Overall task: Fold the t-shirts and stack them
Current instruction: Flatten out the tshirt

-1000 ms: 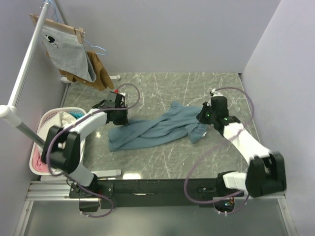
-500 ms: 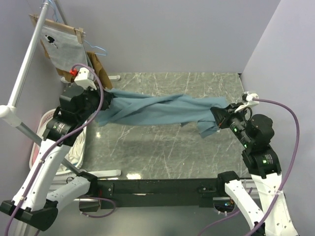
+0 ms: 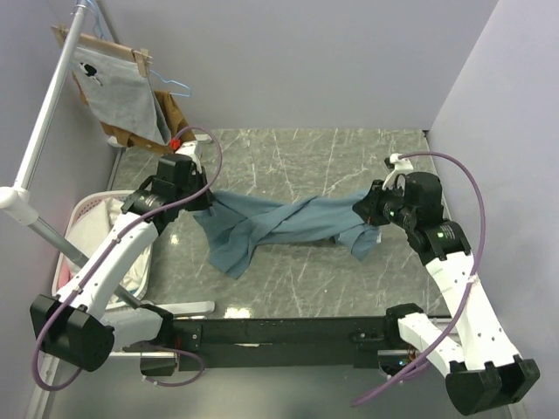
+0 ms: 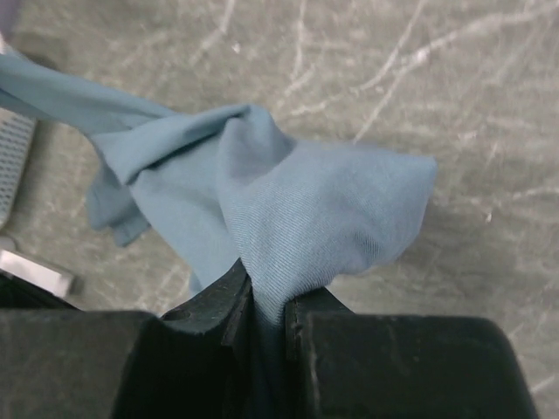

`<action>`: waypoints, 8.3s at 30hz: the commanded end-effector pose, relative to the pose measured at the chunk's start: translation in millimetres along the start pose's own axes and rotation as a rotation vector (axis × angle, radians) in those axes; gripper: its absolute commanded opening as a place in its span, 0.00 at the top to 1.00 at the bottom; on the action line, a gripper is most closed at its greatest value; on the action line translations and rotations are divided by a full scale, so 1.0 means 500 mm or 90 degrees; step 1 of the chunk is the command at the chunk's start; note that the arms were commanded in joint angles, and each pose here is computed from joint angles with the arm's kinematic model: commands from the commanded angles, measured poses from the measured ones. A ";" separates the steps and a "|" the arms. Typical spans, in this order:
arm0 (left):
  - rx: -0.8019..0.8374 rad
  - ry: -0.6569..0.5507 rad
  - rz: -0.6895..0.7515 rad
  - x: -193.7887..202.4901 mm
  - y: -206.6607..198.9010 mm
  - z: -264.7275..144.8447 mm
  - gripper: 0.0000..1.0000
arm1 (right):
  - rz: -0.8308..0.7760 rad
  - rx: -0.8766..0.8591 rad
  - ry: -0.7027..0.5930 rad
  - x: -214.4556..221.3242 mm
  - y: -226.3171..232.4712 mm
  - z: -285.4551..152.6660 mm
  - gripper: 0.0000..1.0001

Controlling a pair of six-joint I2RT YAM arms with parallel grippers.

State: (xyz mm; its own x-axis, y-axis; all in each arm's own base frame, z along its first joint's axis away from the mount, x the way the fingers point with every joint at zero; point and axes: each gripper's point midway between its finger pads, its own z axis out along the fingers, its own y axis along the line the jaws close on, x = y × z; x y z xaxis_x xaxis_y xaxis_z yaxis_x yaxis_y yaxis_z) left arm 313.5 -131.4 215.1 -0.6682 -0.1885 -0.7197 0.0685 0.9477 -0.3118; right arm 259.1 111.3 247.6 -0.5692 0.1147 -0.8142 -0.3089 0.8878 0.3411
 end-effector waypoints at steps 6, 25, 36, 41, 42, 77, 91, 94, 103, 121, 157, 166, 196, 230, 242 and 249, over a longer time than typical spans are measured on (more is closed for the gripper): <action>-0.066 -0.079 -0.069 -0.007 0.047 0.036 0.59 | 0.039 0.092 0.043 0.070 -0.057 0.042 0.89; 0.084 0.049 0.058 0.334 -0.135 0.011 0.07 | 0.047 0.157 -0.014 0.024 -0.099 0.083 0.82; -0.141 -0.018 0.127 0.378 -0.052 0.090 0.13 | 0.047 0.144 0.005 0.043 -0.099 0.101 0.78; -0.149 -0.007 0.159 0.404 -0.061 0.123 0.19 | 0.044 0.150 0.010 0.046 -0.104 0.104 0.78; -0.147 -0.006 0.160 0.406 -0.063 0.126 0.21 | 0.043 0.153 0.013 0.049 -0.106 0.105 0.78; -0.140 -0.004 0.194 0.385 -0.107 0.110 0.99 | 0.038 0.194 0.013 0.056 -0.126 0.084 0.71; -0.099 -0.226 0.065 0.055 -0.105 -0.167 0.99 | 0.117 0.256 -0.008 0.093 -0.165 0.100 0.08; -0.169 -0.244 0.046 0.037 -0.042 -0.194 0.99 | 0.126 0.278 -0.015 0.098 -0.181 0.107 0.08; -0.219 -0.268 -0.066 0.017 0.057 -0.242 0.99 | 0.099 -0.160 0.270 0.300 0.078 0.176 0.43; -0.188 -0.145 0.009 0.113 -0.018 -0.057 0.99 | 0.055 0.176 -0.027 0.109 -0.031 0.123 0.15; -0.167 -0.110 0.022 0.154 -0.021 -0.014 0.99 | 0.070 -0.235 0.337 0.436 0.218 0.074 0.69; -0.172 -0.102 0.025 0.158 -0.022 -0.007 0.99 | 0.077 0.047 0.054 0.271 0.083 0.048 0.24; -0.171 -0.087 0.037 0.179 -0.008 0.019 0.99 | 0.083 -0.199 0.201 0.344 0.147 0.237 0.84; -0.167 -0.081 0.023 0.182 0.002 0.024 0.97 | -0.080 -0.170 0.218 0.393 0.270 0.076 0.23; -0.151 -0.073 0.026 0.182 -0.012 0.033 0.98 | 0.043 -0.017 0.193 0.407 0.135 0.044 0.16; -0.153 -0.077 0.027 0.177 -0.010 0.025 0.98 | 0.079 0.049 0.193 0.434 0.094 0.066 0.18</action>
State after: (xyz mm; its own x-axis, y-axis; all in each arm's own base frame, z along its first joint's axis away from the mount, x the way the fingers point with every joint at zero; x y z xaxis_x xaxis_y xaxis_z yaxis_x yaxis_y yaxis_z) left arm 259.7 -153.6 132.6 -0.5960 -0.1521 -0.7885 -0.1050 0.9882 -0.1113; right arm 133.4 202.6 76.7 -0.8111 0.0077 -0.5848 -0.2767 0.8758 0.3954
